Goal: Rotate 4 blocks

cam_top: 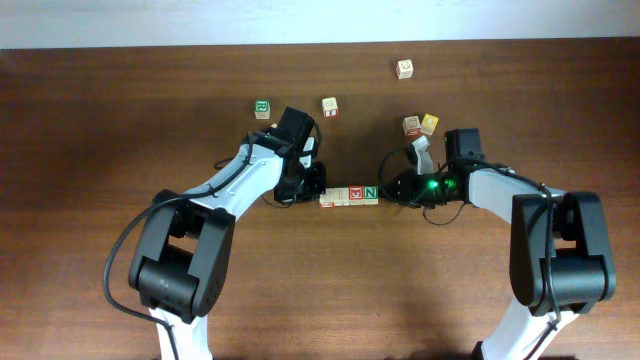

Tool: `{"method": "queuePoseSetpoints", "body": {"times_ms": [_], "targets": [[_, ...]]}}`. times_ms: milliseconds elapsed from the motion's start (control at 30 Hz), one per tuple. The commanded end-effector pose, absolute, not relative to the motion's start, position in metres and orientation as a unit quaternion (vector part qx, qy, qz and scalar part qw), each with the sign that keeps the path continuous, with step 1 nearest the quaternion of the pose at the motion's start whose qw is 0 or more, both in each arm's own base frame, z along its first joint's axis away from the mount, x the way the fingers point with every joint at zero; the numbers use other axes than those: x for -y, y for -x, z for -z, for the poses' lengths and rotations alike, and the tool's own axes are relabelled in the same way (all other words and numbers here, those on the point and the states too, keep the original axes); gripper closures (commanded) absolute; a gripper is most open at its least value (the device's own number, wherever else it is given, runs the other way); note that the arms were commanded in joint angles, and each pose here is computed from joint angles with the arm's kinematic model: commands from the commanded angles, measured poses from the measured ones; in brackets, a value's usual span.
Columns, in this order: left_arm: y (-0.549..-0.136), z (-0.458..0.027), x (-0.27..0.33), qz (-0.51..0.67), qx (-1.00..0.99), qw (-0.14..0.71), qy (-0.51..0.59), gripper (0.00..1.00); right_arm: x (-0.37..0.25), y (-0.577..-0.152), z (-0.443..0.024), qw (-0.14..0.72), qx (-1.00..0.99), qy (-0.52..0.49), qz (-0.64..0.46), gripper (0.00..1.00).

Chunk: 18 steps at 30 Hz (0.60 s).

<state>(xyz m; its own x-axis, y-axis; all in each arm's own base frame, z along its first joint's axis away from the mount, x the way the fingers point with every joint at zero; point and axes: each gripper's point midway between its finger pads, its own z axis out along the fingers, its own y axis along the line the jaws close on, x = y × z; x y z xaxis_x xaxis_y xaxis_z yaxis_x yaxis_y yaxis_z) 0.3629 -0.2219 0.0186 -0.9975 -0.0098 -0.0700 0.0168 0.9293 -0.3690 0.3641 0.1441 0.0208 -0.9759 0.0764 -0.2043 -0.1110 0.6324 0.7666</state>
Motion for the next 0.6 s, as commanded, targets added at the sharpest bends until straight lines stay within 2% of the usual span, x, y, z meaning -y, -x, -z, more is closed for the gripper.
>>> {"method": "queuePoseSetpoints", "body": {"times_ms": [0,333,567], "targets": [[-0.356,-0.014,0.227,0.198,-0.980,0.023,-0.013,1.00,-0.153,-0.359,-0.035,0.108,-0.881,0.024,-0.461,0.95],[-0.356,-0.014,0.227,0.198,-0.980,0.024,-0.013,1.00,-0.153,-0.360,-0.052,0.111,-0.883,0.025,-0.456,0.95],[-0.356,-0.014,0.227,0.198,-0.980,0.024,-0.013,1.00,-0.172,-0.362,-0.066,0.118,-0.902,0.058,-0.412,0.96]]}}
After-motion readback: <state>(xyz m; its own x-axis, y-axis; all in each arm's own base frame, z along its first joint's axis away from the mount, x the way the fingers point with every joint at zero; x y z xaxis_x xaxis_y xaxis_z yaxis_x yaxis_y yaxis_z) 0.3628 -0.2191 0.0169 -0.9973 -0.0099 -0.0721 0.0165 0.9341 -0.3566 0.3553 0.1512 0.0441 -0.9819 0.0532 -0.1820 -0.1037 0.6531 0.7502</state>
